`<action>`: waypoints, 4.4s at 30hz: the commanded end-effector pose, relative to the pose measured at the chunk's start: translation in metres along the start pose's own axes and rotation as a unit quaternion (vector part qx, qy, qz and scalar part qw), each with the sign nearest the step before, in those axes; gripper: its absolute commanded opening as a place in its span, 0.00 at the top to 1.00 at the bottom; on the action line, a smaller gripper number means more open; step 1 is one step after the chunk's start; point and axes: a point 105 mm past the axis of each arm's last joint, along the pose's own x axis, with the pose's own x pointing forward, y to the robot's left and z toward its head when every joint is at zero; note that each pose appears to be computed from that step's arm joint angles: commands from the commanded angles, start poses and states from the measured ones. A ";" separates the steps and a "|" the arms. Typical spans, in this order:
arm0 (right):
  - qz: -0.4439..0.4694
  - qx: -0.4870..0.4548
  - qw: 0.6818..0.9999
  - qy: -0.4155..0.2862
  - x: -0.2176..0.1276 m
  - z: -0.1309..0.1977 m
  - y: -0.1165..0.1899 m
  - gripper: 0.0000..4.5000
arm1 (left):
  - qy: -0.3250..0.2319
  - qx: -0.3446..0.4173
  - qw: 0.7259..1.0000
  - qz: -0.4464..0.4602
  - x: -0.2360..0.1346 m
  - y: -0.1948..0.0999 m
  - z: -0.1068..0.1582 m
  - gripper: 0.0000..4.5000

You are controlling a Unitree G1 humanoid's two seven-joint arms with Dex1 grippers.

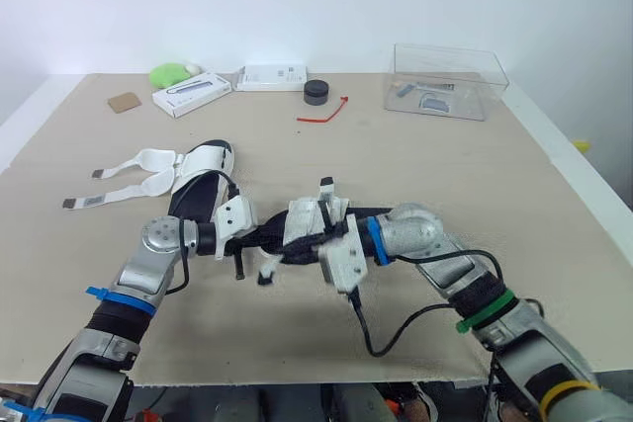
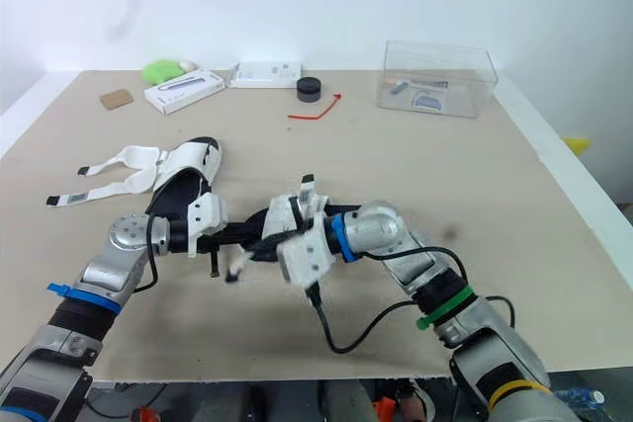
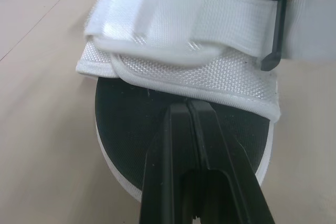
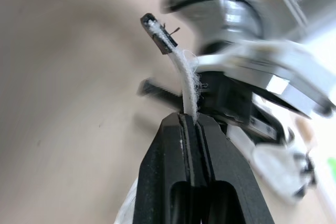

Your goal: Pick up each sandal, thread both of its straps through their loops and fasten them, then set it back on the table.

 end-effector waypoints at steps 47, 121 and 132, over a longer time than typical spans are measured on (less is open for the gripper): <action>-0.116 0.272 0.949 0.113 0.004 -0.039 -0.067 0.99 | 0.039 -0.018 0.999 -0.009 0.002 -0.009 -0.019 1.00; -0.703 0.355 0.615 0.043 -0.208 -0.087 -0.078 0.98 | -0.085 -0.012 0.995 0.053 -0.038 -0.024 0.071 0.00; -0.763 0.363 0.520 0.127 -0.217 -0.100 -0.042 0.98 | -0.100 -0.016 0.994 0.044 -0.023 -0.026 0.075 0.00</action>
